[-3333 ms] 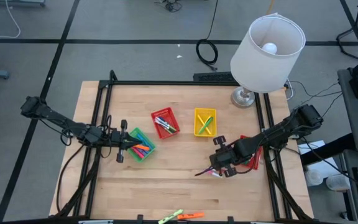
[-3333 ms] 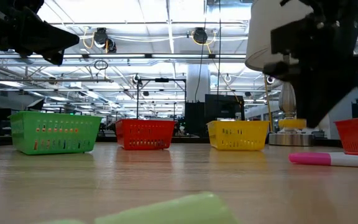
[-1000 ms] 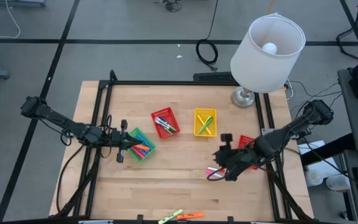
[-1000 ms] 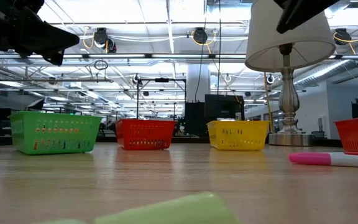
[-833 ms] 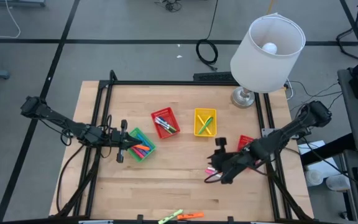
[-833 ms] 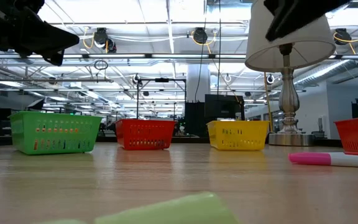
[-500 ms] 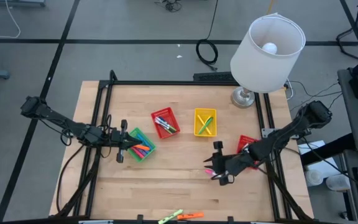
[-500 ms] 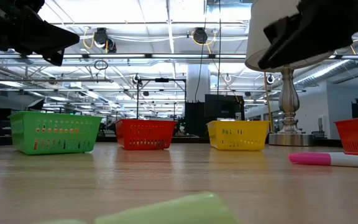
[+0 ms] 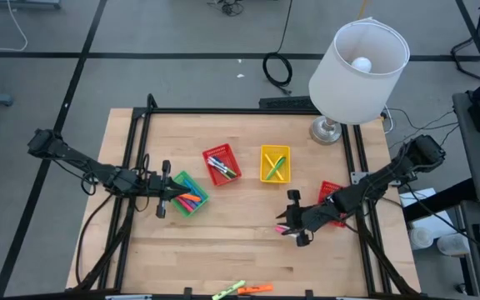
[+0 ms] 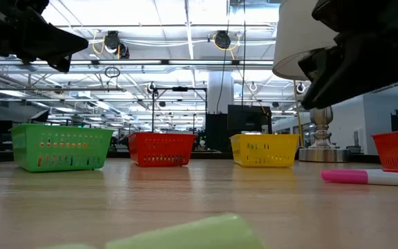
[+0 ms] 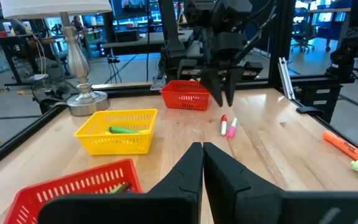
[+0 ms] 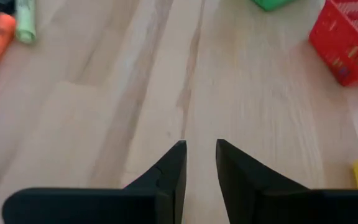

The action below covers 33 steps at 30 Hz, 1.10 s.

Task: Pick & Place Markers
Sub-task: Put the small red highlighter pen into the right red bin

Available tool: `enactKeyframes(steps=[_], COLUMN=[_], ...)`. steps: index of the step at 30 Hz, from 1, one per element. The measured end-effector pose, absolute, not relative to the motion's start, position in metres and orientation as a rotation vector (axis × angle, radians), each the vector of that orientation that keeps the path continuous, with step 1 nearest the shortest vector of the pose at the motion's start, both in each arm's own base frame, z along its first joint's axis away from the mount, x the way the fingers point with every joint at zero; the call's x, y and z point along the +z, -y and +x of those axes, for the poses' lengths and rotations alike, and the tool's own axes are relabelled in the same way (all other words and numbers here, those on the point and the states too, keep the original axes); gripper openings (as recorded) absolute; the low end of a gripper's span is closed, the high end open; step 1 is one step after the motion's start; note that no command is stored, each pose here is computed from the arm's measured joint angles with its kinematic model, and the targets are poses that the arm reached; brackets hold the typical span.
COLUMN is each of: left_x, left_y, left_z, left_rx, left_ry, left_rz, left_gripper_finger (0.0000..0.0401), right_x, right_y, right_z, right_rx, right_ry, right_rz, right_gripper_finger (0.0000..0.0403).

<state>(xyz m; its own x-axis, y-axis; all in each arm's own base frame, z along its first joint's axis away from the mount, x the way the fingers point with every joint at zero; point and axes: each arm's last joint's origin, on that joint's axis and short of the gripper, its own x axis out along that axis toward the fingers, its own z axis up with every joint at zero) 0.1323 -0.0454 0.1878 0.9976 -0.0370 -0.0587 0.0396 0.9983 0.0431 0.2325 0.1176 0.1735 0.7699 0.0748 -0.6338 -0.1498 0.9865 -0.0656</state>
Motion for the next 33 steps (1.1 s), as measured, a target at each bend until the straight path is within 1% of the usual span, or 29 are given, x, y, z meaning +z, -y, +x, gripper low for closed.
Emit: enactKeyframes(steps=[8, 13, 17, 21, 27, 33], left_x=[0.188, 0.187, 0.187, 0.187, 0.187, 0.187], left_y=[0.045, 0.045, 0.045, 0.045, 0.045, 0.045], left_z=[0.132, 0.132, 0.132, 0.132, 0.132, 0.132], left_rx=[-0.038, -0.038, -0.038, -0.038, -0.038, -0.038], left_ry=[-0.059, -0.062, -0.063, -0.063, -0.063, -0.062], left_rz=[0.039, 0.023, 0.023, 0.021, 0.015, 0.015], left_gripper_finger=[0.0021, 0.0021, 0.0021, 0.0021, 0.0021, 0.0021], right_x=[0.182, 0.213, 0.232, 0.218, 0.184, 0.173], right_y=[-0.123, -0.150, -0.172, -0.179, -0.173, -0.172], right_z=[0.236, 0.237, 0.234, 0.230, 0.223, 0.224], right_rx=[0.109, 0.153, 0.076, 0.014, -0.151, -0.181], right_ry=[-0.643, -0.576, -0.559, -0.665, -0.893, -0.933], right_rz=[-0.091, -0.123, -0.182, -0.154, -0.086, -0.074], right_gripper_finger=[0.0073, 0.0073, 0.0073, 0.0073, 0.0073, 0.0073])
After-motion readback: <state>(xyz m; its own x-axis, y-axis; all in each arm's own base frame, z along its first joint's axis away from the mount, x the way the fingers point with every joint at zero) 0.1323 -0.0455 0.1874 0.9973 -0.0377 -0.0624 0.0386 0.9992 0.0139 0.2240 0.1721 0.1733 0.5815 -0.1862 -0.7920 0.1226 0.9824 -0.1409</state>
